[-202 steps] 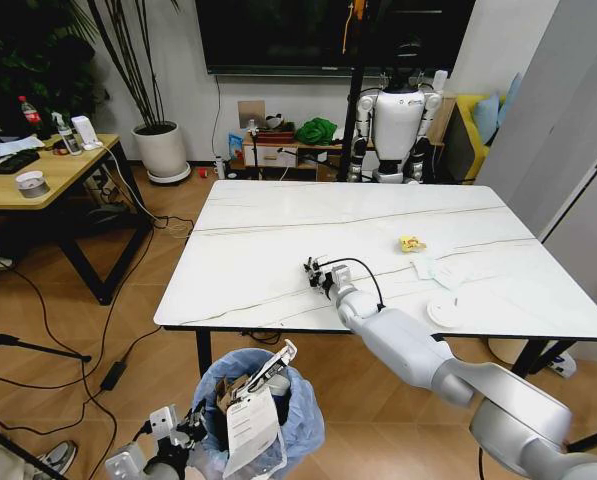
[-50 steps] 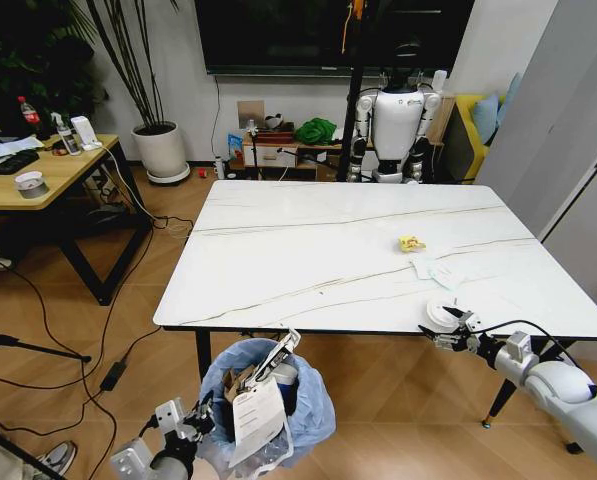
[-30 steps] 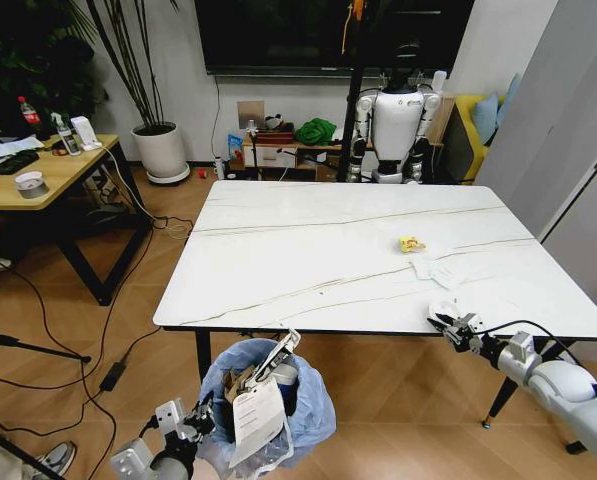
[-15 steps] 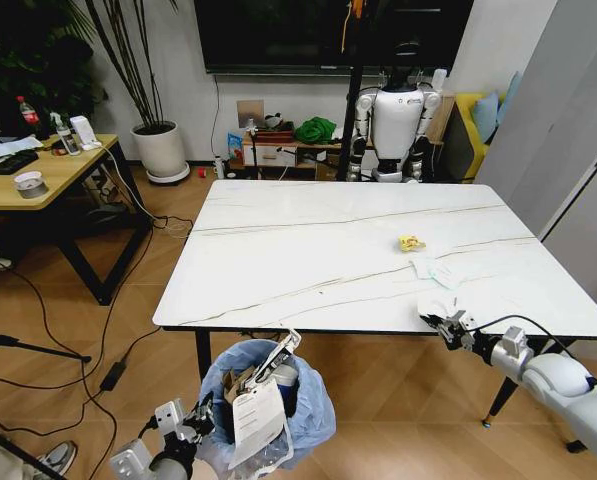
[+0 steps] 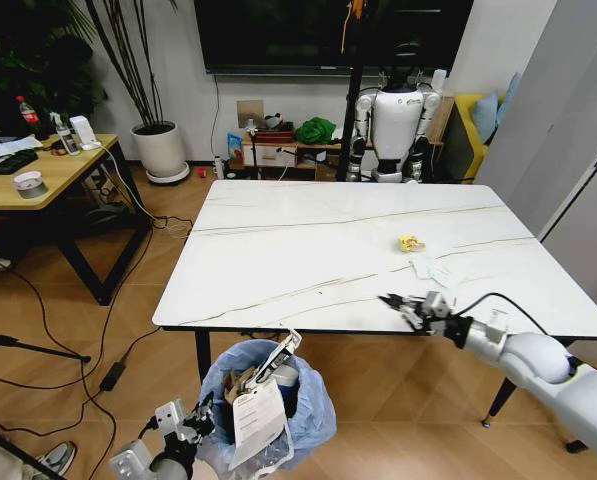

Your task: Pick up the trash bin and place the trash from the table into it.

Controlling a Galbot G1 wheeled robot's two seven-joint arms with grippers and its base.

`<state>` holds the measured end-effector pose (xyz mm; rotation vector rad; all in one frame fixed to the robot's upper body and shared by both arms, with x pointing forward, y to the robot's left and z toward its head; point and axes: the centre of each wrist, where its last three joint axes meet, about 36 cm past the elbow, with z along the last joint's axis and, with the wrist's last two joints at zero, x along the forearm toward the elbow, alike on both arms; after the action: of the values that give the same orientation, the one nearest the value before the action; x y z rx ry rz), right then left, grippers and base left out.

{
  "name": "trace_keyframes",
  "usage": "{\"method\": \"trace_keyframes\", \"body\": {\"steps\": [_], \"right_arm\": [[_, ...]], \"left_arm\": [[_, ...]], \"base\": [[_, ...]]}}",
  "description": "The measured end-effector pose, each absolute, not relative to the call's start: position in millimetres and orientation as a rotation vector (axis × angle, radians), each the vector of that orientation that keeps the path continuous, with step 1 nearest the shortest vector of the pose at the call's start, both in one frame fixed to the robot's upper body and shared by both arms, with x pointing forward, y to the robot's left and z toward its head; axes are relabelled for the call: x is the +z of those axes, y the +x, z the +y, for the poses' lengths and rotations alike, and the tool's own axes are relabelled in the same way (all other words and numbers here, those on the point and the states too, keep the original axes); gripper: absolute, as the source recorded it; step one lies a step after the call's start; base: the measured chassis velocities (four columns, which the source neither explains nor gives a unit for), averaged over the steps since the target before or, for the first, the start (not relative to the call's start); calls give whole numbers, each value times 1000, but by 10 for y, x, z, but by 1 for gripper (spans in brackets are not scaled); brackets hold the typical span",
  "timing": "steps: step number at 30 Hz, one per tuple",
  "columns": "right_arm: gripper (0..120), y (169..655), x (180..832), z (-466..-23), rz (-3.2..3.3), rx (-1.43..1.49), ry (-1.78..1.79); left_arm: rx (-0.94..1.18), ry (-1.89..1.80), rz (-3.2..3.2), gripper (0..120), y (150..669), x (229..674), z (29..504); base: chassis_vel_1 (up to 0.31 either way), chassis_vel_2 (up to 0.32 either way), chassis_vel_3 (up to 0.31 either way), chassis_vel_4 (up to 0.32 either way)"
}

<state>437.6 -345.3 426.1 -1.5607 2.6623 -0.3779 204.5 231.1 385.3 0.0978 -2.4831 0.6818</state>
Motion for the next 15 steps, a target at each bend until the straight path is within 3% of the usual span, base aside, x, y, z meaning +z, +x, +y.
{"method": "trace_keyframes", "body": {"steps": [3,15], "right_arm": [[0,4349,4513,-3196,2555,-362,-1616],[0,4077,4586,-3003,2347,-430,-1855]], "left_arm": [[679,97,-2483,0,2042,3852,2312],[674,86,-2493,0,2088,3856,2331]], "base": [[0,0,0,0],[0,0,0,0]]}}
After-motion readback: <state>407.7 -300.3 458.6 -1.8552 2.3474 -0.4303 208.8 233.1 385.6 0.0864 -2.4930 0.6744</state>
